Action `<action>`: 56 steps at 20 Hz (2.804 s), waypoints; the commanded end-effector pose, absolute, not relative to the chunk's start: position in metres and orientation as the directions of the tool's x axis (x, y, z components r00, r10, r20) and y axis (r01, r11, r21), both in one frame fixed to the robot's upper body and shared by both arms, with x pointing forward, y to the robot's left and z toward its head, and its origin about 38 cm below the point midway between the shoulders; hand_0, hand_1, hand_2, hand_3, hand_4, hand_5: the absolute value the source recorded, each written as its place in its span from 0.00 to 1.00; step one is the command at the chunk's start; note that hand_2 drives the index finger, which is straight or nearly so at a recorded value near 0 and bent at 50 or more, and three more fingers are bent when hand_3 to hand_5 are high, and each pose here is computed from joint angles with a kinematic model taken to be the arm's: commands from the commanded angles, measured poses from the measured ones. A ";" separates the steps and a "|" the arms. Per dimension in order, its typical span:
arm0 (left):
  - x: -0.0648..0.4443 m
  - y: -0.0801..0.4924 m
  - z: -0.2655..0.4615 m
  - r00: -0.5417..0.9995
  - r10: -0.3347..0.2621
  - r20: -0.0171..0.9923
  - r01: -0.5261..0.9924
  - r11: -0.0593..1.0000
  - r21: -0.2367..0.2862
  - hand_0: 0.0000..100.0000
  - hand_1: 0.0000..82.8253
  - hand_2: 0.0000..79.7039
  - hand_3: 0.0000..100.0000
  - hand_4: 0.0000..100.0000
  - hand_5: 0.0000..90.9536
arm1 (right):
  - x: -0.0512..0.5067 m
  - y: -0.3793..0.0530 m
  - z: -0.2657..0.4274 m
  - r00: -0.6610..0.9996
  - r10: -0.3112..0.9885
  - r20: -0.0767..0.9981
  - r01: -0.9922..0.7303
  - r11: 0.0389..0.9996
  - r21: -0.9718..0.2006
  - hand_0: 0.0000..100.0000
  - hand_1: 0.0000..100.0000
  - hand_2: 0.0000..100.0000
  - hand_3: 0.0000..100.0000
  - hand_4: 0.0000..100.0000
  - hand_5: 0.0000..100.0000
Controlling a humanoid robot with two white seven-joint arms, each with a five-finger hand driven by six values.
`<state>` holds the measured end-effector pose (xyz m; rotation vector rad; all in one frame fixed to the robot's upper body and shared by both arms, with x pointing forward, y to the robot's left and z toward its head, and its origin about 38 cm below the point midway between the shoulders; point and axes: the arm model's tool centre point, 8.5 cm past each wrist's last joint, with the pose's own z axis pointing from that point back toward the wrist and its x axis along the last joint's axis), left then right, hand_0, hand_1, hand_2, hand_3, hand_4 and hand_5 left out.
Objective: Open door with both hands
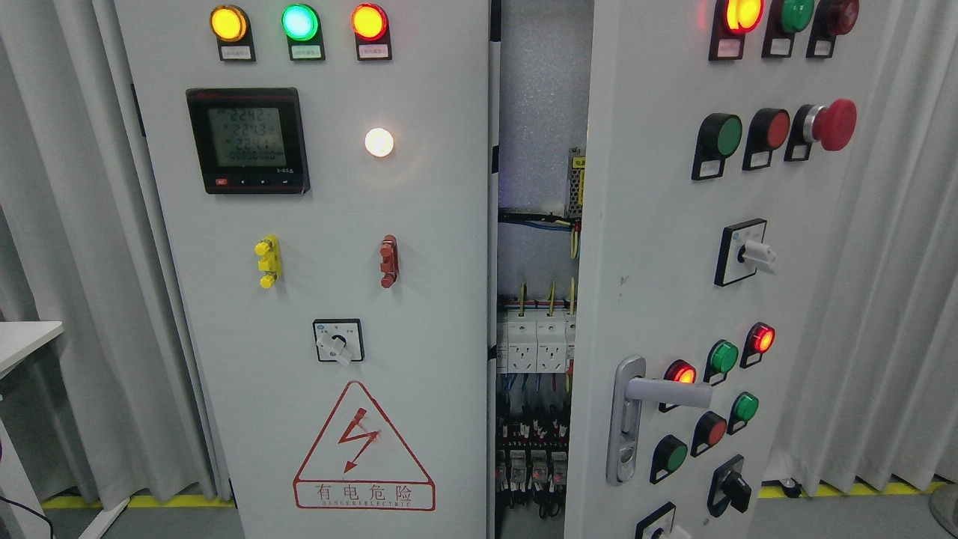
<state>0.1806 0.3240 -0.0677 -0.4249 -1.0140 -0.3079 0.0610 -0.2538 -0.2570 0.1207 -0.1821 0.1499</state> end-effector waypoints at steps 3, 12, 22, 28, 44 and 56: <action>0.239 0.308 0.123 0.044 -0.012 0.999 0.728 0.685 -0.024 0.30 0.00 0.03 0.03 0.04 0.00 | 0.061 -0.255 -0.257 0.975 0.110 0.192 -0.132 0.986 0.105 0.22 0.00 0.00 0.00 0.00 0.00; 0.294 0.299 0.244 -0.015 0.289 0.957 0.874 0.469 -0.128 0.30 0.00 0.03 0.03 0.04 0.00 | 0.061 -0.255 -0.257 0.975 0.110 0.192 -0.132 0.986 0.105 0.22 0.00 0.00 0.00 0.00 0.00; 0.329 0.292 0.342 -0.008 0.338 0.941 0.935 0.336 -0.113 0.30 0.00 0.03 0.03 0.04 0.00 | 0.061 -0.255 -0.257 0.975 0.110 0.192 -0.132 0.986 0.105 0.22 0.00 0.00 0.00 0.00 0.00; 0.355 0.294 0.410 -0.068 0.338 0.939 0.950 0.308 -0.042 0.30 0.00 0.03 0.03 0.04 0.00 | 0.061 -0.255 -0.257 0.975 0.110 0.192 -0.132 0.986 0.105 0.22 0.00 0.00 0.00 0.00 0.00; 0.460 0.217 0.444 0.089 0.413 0.906 0.960 0.207 -0.188 0.30 0.00 0.03 0.03 0.04 0.00 | 0.061 -0.255 -0.257 0.975 0.110 0.192 -0.132 0.986 0.105 0.22 0.00 0.00 0.00 0.00 0.00; 0.463 0.138 0.436 0.060 0.289 0.955 0.984 0.147 -0.106 0.30 0.00 0.03 0.03 0.04 0.00 | 0.061 -0.255 -0.257 0.975 0.110 0.192 -0.132 0.986 0.105 0.22 0.00 0.00 0.00 0.00 0.00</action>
